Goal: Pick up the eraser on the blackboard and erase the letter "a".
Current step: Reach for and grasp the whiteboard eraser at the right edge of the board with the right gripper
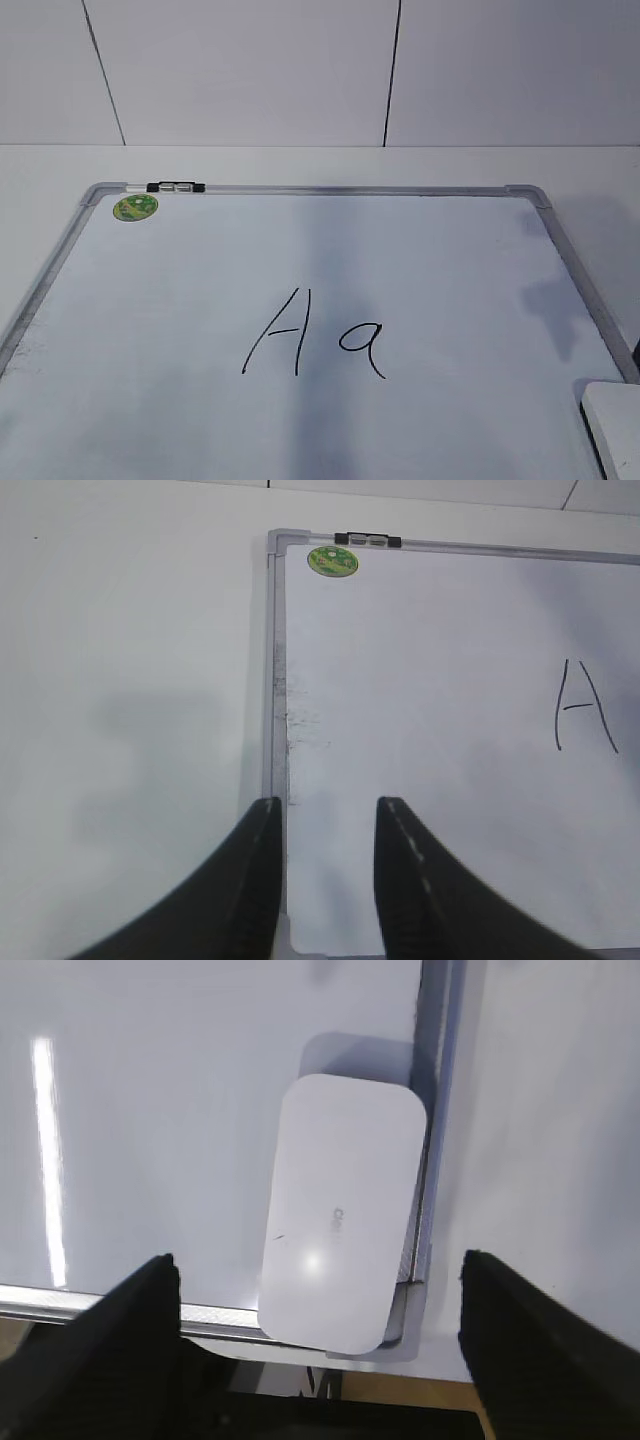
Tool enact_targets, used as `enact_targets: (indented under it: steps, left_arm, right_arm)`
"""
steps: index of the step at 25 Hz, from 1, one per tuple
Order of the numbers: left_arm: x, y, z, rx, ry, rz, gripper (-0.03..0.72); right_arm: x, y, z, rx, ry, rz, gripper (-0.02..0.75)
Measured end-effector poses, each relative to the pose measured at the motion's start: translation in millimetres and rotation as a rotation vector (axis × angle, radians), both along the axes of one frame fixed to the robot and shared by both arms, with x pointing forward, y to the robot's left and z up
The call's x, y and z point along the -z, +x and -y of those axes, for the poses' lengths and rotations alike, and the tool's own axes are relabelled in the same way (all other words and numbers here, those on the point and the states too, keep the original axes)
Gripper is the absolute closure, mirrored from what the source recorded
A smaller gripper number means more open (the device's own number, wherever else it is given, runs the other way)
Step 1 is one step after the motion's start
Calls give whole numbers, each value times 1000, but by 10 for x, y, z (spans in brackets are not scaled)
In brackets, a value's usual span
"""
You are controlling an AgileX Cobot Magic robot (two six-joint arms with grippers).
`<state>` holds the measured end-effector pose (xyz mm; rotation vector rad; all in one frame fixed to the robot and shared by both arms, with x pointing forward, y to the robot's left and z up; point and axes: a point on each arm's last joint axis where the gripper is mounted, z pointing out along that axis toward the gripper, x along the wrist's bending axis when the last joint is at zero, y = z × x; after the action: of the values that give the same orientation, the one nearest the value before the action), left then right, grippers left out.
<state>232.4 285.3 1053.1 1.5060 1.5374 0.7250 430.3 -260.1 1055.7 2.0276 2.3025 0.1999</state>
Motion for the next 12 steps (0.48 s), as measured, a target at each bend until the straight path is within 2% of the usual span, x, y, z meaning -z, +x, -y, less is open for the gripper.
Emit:
enact_targets:
  steps: [12]
  left_arm:
    - [0, 0, 0, 0, 0, 0, 449]
  right_arm:
    - [361, -197, 15, 5, -30, -140, 70]
